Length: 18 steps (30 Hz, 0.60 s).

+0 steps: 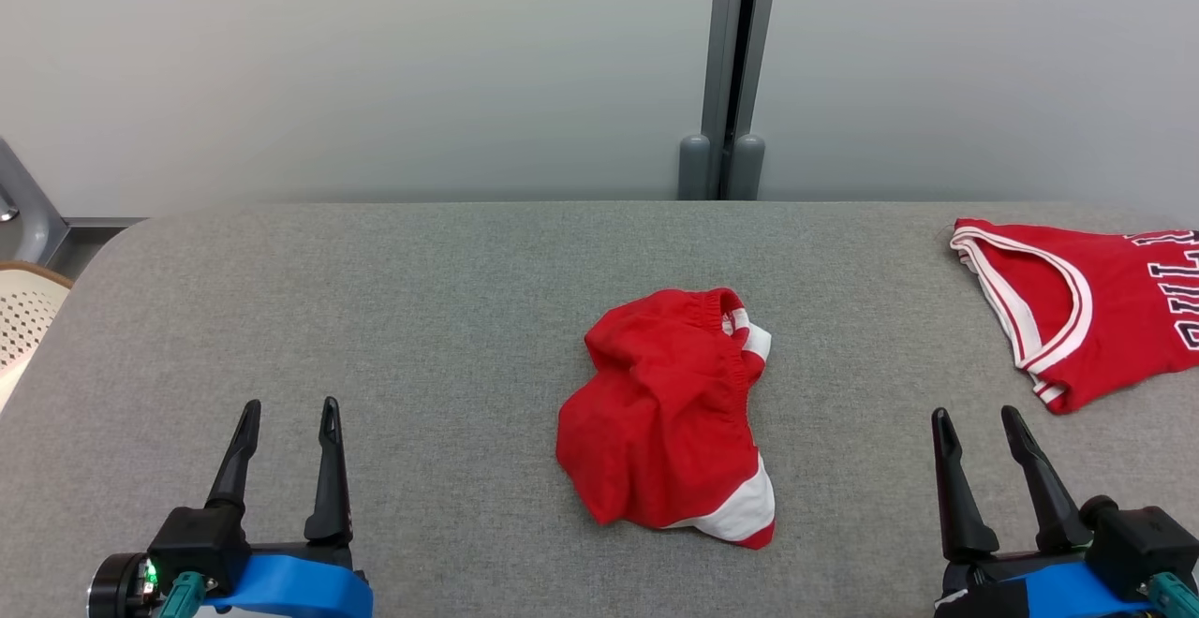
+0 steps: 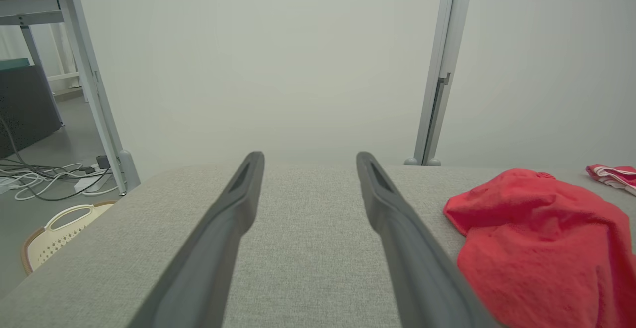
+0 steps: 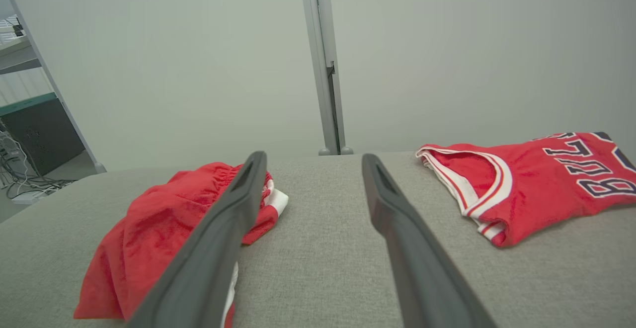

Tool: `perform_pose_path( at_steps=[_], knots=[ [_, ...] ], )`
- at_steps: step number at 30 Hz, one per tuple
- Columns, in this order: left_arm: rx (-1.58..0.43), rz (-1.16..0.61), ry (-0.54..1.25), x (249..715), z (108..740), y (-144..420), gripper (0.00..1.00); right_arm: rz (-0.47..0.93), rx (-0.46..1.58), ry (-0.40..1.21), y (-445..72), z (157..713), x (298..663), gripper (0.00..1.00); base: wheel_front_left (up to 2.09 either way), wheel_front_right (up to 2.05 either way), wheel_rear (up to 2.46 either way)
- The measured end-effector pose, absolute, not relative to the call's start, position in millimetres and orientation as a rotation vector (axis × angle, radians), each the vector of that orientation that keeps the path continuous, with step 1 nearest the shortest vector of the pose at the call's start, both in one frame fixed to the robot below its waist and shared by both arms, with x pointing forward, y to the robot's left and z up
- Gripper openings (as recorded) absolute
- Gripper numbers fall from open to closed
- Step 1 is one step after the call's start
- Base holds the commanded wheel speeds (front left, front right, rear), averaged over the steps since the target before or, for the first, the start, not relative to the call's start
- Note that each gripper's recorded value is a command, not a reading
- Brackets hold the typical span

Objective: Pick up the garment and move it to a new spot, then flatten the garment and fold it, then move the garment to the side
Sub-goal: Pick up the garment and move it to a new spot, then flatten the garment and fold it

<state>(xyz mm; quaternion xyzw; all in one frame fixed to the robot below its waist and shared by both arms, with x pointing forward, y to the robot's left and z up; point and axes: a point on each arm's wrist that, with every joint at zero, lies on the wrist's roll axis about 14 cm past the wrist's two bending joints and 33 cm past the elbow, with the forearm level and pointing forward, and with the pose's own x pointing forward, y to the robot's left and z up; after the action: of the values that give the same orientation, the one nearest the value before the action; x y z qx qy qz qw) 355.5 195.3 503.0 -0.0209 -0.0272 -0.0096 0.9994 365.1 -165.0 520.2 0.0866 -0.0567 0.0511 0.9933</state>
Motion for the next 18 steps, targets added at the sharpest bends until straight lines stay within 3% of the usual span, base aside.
perform_pose_path(
  at_steps=[18],
  knots=[
    [-0.030,-0.025,-0.068,357.5,506.4,193.6,1.00,0.102,0.175,-0.078,-164.3,509.5,363.7,1.00,0.00,0.00,0.00]
  ],
)
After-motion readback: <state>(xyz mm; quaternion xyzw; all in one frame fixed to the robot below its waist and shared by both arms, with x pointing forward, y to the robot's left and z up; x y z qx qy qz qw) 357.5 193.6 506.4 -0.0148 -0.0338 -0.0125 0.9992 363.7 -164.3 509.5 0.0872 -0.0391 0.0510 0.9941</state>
